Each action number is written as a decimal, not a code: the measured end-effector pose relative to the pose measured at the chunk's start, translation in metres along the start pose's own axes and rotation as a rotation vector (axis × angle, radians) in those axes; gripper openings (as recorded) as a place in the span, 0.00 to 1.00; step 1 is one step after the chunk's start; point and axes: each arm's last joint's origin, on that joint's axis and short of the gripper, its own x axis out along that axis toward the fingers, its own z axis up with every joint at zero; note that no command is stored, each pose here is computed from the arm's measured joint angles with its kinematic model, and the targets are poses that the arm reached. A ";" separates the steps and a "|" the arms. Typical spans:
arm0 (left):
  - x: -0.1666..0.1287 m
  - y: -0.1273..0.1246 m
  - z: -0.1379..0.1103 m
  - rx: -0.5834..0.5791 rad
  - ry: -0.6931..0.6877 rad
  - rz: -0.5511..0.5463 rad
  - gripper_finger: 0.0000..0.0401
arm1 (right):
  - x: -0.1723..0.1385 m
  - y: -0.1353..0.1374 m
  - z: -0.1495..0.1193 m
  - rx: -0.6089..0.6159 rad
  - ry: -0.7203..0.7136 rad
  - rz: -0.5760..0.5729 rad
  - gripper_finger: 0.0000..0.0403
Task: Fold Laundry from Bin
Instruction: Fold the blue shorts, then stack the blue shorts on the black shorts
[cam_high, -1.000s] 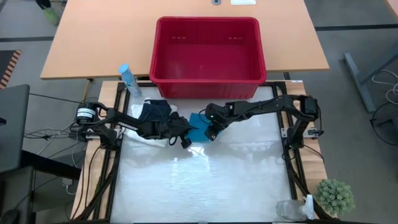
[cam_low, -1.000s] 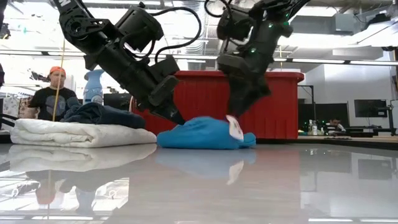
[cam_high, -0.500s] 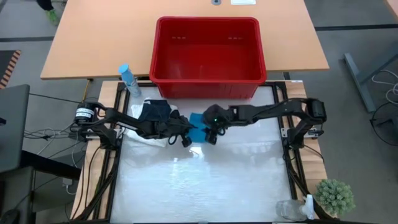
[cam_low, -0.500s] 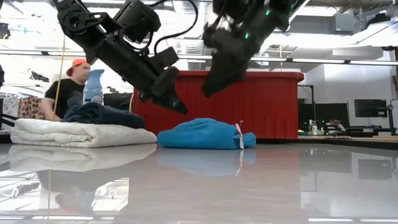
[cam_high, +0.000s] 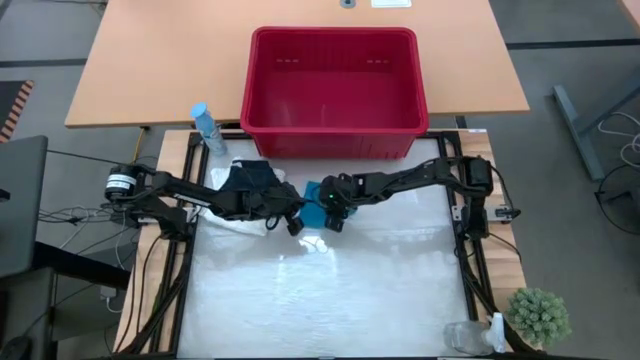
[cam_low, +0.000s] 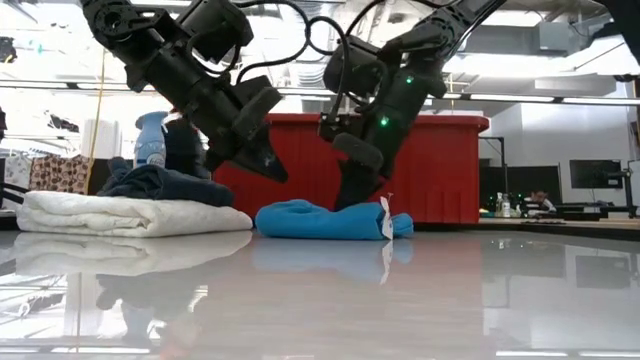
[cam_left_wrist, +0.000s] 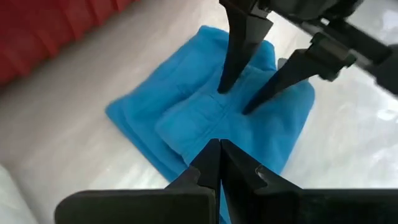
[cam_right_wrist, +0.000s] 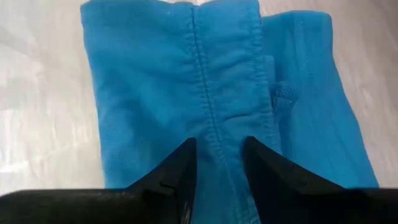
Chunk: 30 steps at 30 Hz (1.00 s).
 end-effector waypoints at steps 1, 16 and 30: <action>0.000 0.000 0.000 -0.026 0.002 0.000 0.01 | 0.000 0.000 0.000 0.001 0.003 0.000 0.39; 0.010 0.036 0.004 -0.390 0.161 -0.088 0.49 | -0.062 -0.004 0.018 0.038 -0.144 0.022 0.38; 0.011 0.049 0.017 -0.514 0.213 0.027 0.66 | -0.111 -0.014 0.009 0.149 -0.098 -0.012 0.38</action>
